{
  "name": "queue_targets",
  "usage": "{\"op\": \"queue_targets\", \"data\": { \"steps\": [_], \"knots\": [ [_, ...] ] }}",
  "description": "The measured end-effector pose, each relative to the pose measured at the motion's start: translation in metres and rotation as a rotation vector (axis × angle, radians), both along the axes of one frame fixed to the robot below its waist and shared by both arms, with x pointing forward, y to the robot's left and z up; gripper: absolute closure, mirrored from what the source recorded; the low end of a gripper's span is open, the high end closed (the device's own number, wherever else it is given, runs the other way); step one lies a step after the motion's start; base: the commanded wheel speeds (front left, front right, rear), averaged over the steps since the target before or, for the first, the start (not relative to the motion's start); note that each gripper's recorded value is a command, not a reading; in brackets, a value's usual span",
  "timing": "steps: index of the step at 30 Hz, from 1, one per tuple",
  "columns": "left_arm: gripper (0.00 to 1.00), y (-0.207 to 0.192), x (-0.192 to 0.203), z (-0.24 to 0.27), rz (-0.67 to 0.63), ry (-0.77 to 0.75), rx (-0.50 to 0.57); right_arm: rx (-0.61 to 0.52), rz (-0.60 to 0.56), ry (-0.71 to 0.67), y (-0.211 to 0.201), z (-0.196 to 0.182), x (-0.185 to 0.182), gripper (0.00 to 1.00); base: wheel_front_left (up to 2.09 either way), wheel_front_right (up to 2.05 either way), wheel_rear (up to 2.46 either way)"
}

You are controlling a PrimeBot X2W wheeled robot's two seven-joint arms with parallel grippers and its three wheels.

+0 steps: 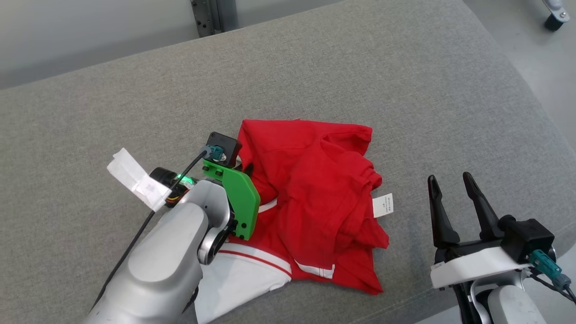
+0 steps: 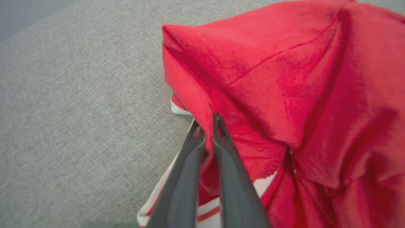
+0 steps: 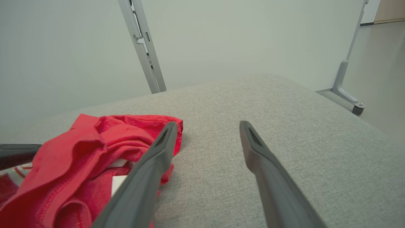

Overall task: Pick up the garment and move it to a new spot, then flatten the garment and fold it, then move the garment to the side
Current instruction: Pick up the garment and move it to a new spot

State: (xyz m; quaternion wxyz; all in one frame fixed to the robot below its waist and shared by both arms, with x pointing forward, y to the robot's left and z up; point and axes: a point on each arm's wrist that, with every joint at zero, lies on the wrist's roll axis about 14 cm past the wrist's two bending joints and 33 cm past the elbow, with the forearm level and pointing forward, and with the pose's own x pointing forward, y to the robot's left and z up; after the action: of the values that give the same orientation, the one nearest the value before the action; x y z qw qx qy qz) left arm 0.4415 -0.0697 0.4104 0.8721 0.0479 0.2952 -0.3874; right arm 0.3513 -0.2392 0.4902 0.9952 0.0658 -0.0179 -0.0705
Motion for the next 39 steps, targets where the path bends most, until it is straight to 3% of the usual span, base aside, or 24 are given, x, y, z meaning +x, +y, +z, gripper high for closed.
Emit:
{"op": "queue_targets", "data": {
  "steps": [6, 12, 16, 21, 23, 28, 34, 39],
  "knots": [
    [1.00, -0.009, 0.011, 0.039, 0.029, -0.115, -0.116, 0.003, 0.005, -0.007, 0.001, 0.001, 0.002, 0.00, 0.00, 0.00, 0.00],
    [1.00, -0.019, 0.031, 0.149, 0.063, -0.379, -0.361, 0.007, 0.010, -0.010, 0.003, 0.002, -0.001, 0.00, 0.00, 0.00, 0.00],
    [1.00, 0.007, 0.037, 0.240, 0.106, -0.593, -0.490, 0.009, 0.018, -0.021, 0.006, 0.005, -0.002, 0.00, 0.00, 0.00, 0.00],
    [1.00, 0.070, 0.031, 0.331, 0.194, -0.823, -0.541, 0.012, 0.023, -0.027, 0.007, 0.006, -0.004, 0.00, 0.00, 0.00, 0.00],
    [1.00, 0.095, 0.029, 0.350, 0.234, -0.872, -0.523, 0.013, 0.025, -0.028, 0.008, 0.006, -0.004, 0.00, 0.00, 0.00, 0.00],
    [1.00, 0.184, 0.043, 0.370, 0.430, -0.941, -0.336, 0.024, 0.038, -0.026, 0.012, 0.005, -0.003, 0.00, 0.00, 0.00, 0.00],
    [1.00, 0.290, 0.065, 0.350, 0.687, -0.878, -0.107, 0.030, 0.059, -0.024, 0.019, 0.003, 0.002, 0.00, 0.00, 0.00, 0.00],
    [1.00, 0.369, 0.074, 0.317, 0.886, -0.774, 0.002, 0.034, 0.078, -0.012, 0.025, -0.001, 0.007, 0.00, 0.00, 0.00, 0.00]
  ]
}}
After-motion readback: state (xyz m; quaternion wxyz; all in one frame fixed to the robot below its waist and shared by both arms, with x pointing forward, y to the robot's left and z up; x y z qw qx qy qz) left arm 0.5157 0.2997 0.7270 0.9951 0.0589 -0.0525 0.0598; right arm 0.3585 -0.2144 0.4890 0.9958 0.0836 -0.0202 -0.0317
